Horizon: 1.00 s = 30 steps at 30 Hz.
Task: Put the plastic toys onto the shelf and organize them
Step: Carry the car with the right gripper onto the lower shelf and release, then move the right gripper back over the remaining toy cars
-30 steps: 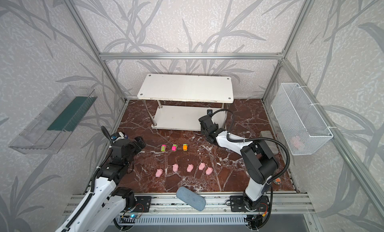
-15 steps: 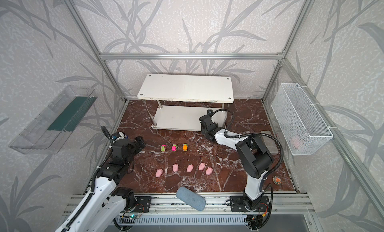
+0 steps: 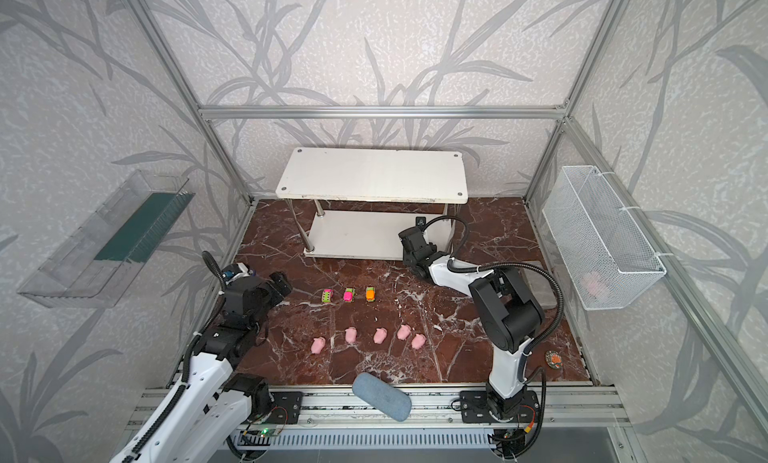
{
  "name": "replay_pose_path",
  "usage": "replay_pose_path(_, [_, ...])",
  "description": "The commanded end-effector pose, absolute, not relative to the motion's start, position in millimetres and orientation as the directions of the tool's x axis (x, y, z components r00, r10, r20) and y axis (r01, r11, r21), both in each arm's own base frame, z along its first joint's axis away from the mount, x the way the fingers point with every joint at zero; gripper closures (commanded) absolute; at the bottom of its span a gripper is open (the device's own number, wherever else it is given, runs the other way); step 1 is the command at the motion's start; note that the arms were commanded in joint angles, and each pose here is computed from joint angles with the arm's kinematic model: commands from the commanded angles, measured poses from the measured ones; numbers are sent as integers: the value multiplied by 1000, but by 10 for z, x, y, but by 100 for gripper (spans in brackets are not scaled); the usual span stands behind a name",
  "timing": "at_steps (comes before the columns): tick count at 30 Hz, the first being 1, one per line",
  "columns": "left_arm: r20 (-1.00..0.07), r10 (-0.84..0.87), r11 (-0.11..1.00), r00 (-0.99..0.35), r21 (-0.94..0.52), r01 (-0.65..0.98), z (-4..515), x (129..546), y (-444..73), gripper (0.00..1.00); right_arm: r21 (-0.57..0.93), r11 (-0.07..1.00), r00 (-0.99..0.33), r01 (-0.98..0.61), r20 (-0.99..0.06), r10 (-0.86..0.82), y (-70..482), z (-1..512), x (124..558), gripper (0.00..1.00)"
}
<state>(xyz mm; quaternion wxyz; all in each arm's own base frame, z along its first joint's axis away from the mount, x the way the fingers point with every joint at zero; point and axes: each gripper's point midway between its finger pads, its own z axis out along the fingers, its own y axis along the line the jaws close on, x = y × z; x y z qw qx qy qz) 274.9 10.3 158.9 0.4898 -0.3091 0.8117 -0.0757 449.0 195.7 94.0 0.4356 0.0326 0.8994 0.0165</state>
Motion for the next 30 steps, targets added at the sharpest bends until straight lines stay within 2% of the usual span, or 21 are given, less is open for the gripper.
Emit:
replay_pose_path(1, [-745, -581, 792, -328, -423, -440, 1540, 2733, 117, 5, 74, 995, -602, 63, -792, 98, 1914, 975, 4523, 55])
replay_pose_path(12, [-745, -582, 790, -327, -422, -444, 1527, 2723, 126, 5, 125, 992, -565, 31, -816, 121, 1951, 1160, 4402, 46])
replay_pose_path(19, [-746, -580, 791, -325, -421, -444, 1532, 2718, 129, 5, 144, 989, -515, -20, -850, 113, 2016, 1410, 4206, 36])
replay_pose_path(26, [-751, -580, 789, -317, -420, -447, 1552, 2690, 147, 5, 137, 983, -482, -126, -874, 60, 2241, 1660, 3668, 32])
replay_pose_path(30, [-753, -583, 785, -307, -422, -454, 1546, 2661, 169, 4, 166, 956, -530, -240, -848, 15, 2550, 1660, 3208, 30])
